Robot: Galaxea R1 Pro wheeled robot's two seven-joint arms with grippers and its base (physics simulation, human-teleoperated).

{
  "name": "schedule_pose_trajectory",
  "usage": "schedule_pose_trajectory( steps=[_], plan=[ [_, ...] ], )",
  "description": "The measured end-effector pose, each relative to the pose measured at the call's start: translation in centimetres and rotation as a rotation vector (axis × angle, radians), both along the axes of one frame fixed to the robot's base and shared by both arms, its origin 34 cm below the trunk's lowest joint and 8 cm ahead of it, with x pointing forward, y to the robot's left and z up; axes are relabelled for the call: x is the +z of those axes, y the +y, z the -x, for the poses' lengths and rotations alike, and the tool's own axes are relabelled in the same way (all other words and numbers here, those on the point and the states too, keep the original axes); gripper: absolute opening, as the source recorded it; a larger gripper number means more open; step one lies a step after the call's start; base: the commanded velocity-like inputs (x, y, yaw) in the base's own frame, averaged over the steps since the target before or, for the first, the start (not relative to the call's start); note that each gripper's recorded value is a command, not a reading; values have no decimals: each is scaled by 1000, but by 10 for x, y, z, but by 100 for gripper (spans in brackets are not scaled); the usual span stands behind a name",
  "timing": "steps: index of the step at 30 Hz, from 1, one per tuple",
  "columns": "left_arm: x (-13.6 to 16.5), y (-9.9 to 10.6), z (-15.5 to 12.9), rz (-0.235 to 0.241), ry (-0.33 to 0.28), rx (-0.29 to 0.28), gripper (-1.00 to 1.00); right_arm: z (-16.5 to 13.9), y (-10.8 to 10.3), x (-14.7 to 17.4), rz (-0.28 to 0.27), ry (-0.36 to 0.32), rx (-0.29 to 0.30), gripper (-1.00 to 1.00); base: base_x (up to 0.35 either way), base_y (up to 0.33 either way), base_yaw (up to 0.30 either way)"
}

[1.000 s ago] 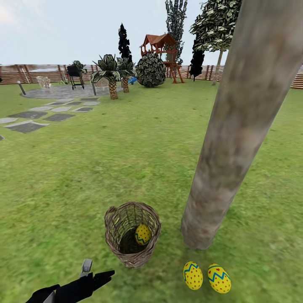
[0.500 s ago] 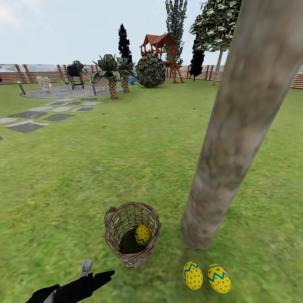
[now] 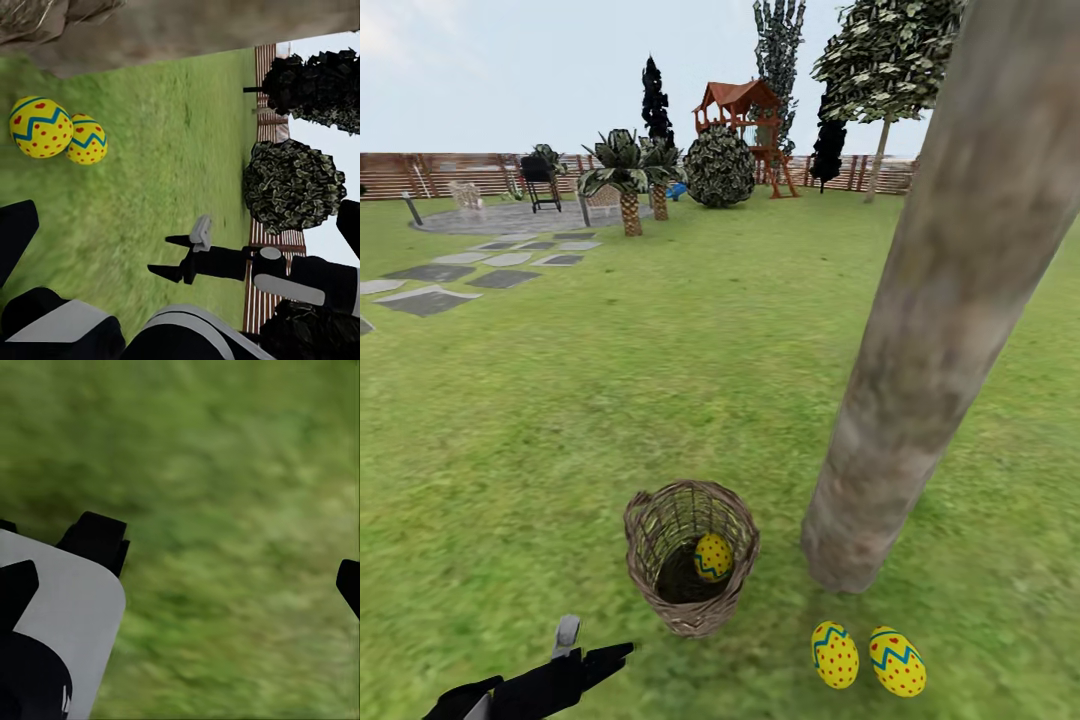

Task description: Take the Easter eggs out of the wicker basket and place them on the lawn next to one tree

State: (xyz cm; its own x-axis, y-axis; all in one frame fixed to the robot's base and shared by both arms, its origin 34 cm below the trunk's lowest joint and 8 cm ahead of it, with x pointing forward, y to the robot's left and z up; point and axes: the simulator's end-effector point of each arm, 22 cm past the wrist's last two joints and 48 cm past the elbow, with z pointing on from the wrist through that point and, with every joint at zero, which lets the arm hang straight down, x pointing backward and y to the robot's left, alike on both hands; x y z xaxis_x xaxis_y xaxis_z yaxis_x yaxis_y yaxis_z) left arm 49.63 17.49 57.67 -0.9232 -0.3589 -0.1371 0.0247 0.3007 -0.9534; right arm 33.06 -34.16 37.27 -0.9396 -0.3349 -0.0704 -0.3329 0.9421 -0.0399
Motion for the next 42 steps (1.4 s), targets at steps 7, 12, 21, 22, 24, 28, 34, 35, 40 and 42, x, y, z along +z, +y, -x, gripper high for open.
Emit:
schedule_pose_trajectory(
  steps=[7, 12, 21, 22, 24, 28, 34, 35, 40, 42],
  plan=[
    [0, 0, 0, 1, 1, 0, 100, 4, 9, -2, -13, 7, 1, 100, 0, 343, 0],
    [0, -1, 0, 3, 1, 0, 100, 5, 30, -4, -39, 8, 6, 100, 0, 344, 0],
    [0, -1, 0, 2, 1, 0, 100, 5, 33, -4, -41, 8, 18, 100, 24, 337, 0],
    [0, -1, 0, 2, 1, 0, 100, 5, 33, -4, -41, 7, 17, 100, 124, 298, 0],
    [0, -1, 0, 2, 0, 0, 100, 4, 33, -4, -41, 6, 15, 100, 149, 286, 0],
    [0, -1, 0, 2, 0, 0, 100, 5, 32, -4, -40, 8, 12, 100, 195, 260, 0],
    [0, -1, 0, 2, 0, 0, 100, 3, 32, -3, -41, 12, 14, 100, 243, 225, 0],
    [0, -1, 0, 2, 0, 0, 100, 2, 30, -3, -40, 10, 13, 100, 187, 149, 0],
    [0, -1, 0, 0, 1, 0, 100, -18, 26, 0, -30, -32, 13, 100, 41, 33, 0],
    [0, -1, 0, 0, 1, 0, 100, -20, 26, 0, -29, -36, 20, 100, 5, 4, 0]
  ],
)
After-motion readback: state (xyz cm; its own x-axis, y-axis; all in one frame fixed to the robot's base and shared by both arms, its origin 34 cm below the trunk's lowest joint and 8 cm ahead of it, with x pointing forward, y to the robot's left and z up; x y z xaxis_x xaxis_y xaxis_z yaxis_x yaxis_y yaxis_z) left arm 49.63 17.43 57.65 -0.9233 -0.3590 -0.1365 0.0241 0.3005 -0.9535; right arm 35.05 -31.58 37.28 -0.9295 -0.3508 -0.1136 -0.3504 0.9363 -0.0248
